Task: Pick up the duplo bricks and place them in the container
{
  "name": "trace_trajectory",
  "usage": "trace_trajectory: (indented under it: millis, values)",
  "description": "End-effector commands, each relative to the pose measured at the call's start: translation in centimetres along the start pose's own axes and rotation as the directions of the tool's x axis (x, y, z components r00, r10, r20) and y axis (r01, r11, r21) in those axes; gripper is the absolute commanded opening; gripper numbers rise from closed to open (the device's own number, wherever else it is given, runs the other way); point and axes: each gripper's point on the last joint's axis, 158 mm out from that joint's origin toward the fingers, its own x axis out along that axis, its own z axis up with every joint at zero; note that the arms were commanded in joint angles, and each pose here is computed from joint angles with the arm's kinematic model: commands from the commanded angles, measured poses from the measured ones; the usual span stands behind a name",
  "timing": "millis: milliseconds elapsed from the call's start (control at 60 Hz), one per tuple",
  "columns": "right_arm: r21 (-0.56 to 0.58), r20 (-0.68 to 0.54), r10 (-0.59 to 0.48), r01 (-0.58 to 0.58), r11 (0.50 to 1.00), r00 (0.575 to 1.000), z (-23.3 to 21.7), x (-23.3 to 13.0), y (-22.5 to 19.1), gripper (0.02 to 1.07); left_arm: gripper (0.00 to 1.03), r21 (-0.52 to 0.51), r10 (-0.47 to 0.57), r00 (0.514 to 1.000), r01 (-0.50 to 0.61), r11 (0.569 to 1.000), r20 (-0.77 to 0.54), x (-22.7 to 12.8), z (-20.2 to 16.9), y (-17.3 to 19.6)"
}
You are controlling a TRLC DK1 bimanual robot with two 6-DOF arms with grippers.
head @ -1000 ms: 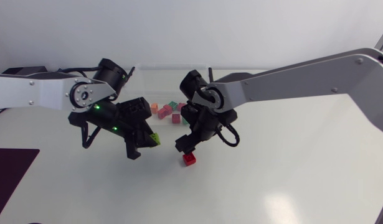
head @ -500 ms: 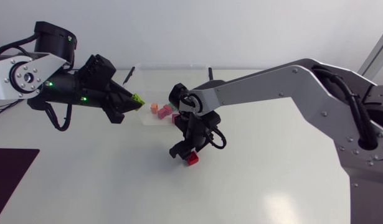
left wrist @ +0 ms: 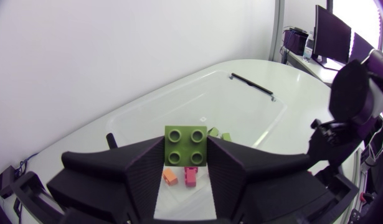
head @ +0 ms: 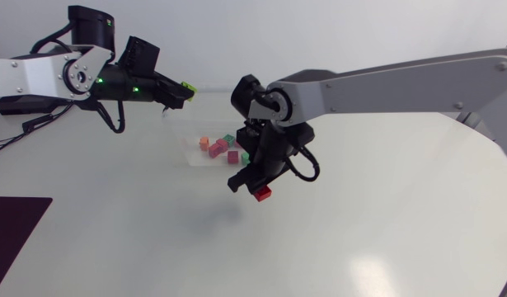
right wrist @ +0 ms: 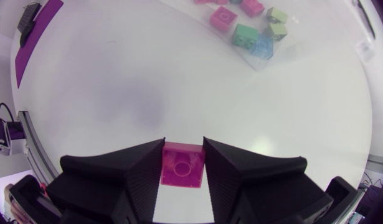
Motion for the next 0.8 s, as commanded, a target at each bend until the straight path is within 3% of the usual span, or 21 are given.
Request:
trace_trajectory:
  millis: [0,200,400,583,783]
  values:
    - [0.014,0.054,-0.004,0.004,1.0,0.999,1.3,-2.8,-0.9,0.29,0.52,-0.027,0.007,1.0,-0.007,1.0,0.015,1.9,0.7,0.5]
    - [0.041,0.17,-0.024,0.017,0.999,0.985,4.8,-7.4,-2.8,0.29,0.77,-0.021,0.032,0.999,-0.032,0.999,-0.009,4.5,0.0,1.0]
    - [0.06,0.324,-0.052,0.034,0.998,0.945,9.6,-12.2,-4.6,0.29,0.98,-0.031,0.066,0.998,-0.066,0.997,-0.013,4.1,-0.2,1.4]
    - [0.037,0.437,-0.058,0.046,0.998,0.897,15.3,-13.7,-5.2,0.29,0.98,-0.06,0.104,0.994,-0.104,0.993,0.011,0.4,-0.3,1.7]
    - [0.032,0.469,-0.057,0.047,0.998,0.881,20.2,-9.7,-6.5,0.29,0.98,-0.08,0.193,0.974,-0.185,0.979,0.12,-4.8,-0.2,2.6]
